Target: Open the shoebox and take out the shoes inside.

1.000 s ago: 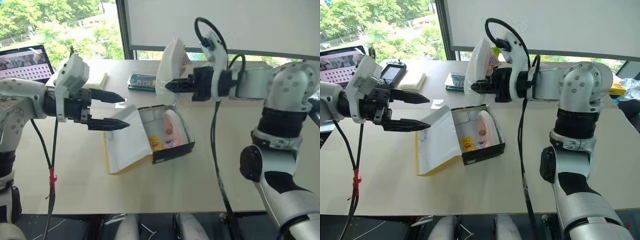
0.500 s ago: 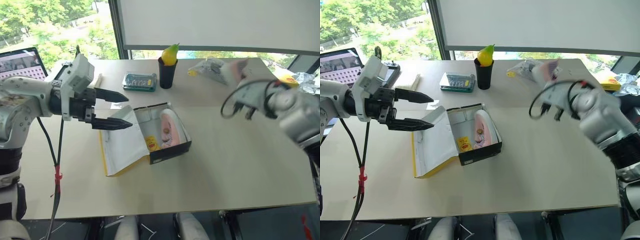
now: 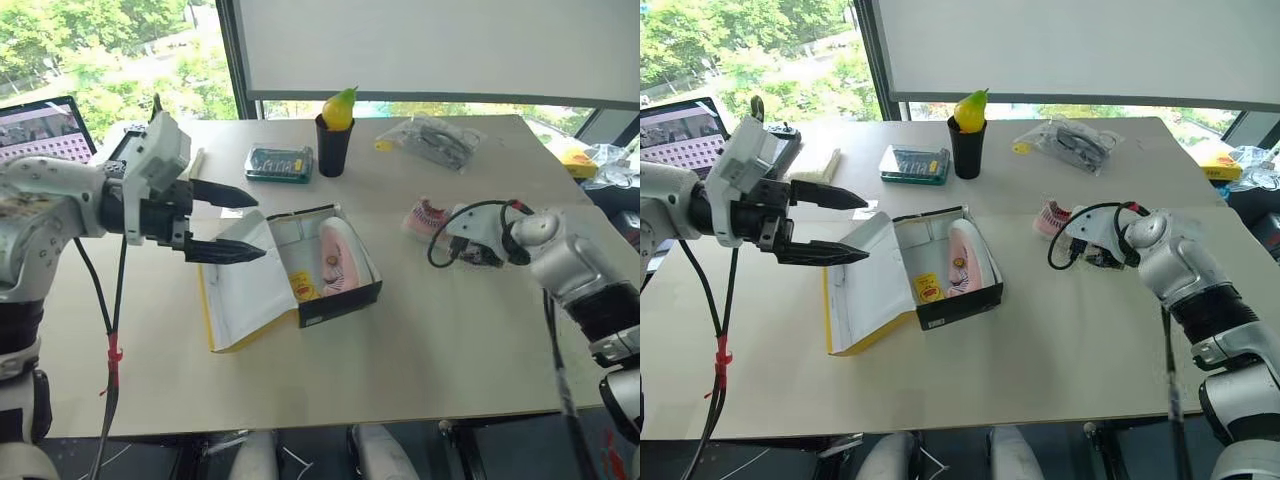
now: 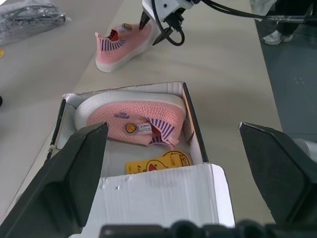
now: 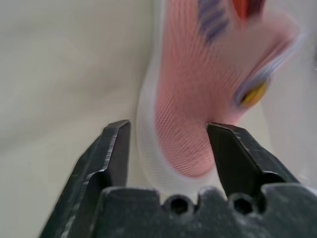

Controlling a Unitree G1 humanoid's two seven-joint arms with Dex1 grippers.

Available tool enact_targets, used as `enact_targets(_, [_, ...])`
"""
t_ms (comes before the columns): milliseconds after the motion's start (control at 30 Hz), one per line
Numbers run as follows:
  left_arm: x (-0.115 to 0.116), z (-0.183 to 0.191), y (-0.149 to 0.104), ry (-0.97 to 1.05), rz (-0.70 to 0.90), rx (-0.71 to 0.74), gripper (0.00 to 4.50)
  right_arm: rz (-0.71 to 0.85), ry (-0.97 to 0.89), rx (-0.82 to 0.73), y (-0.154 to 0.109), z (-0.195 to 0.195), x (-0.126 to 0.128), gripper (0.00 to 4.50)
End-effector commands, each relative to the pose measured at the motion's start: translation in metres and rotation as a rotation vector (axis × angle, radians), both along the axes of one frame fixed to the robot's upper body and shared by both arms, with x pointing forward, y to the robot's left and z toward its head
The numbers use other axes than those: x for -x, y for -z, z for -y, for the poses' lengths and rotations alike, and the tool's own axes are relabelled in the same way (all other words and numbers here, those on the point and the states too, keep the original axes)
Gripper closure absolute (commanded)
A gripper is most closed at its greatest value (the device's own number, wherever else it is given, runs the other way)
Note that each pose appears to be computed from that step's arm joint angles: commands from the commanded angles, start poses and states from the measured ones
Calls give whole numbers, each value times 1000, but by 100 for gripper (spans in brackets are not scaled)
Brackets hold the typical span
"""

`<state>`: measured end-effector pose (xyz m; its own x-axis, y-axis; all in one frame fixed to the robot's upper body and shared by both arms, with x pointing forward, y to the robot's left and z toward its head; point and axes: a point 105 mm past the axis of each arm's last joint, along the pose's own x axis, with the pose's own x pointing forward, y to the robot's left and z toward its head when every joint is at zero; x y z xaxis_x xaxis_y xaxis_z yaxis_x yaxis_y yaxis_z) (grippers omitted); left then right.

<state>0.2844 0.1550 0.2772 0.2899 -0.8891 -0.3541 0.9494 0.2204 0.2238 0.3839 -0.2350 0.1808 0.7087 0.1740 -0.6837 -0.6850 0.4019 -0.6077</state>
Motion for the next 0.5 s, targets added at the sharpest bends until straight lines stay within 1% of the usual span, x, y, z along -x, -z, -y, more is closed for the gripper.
enact_targets(33, [3,-2,-12,-8,56,0,0,-3,-18,-190,-55,-15,16,7])
enact_targets(67, [3,-2,-13,-9,58,1,0,-9,-20,-265,-65,-24,17,7])
enact_targets(100, [3,-3,-13,-10,60,2,0,-13,-15,-448,-85,-44,16,7])
enact_targets(133, [2,-3,-13,-12,62,2,0,-33,-18,-569,-98,-59,17,7])
enact_targets(167, [2,-3,-13,-13,64,2,0,-61,-25,-666,-108,-73,18,7])
enact_targets(200, [1,-3,-13,-16,66,3,0,-108,-34,-731,-113,-90,21,7])
enact_targets(300, [0,-4,-12,-23,70,4,0,-204,-49,-778,-113,-117,29,7])
enact_targets(367, [0,-5,-12,-27,72,4,0,-240,-52,-787,-109,-129,31,7])
enact_targets(400, [1,-5,-12,-32,72,4,0,-250,-70,-772,-105,-137,32,7])
enact_targets(500, [2,-6,-9,-45,69,9,0,-270,-251,-668,-89,-171,45,7])
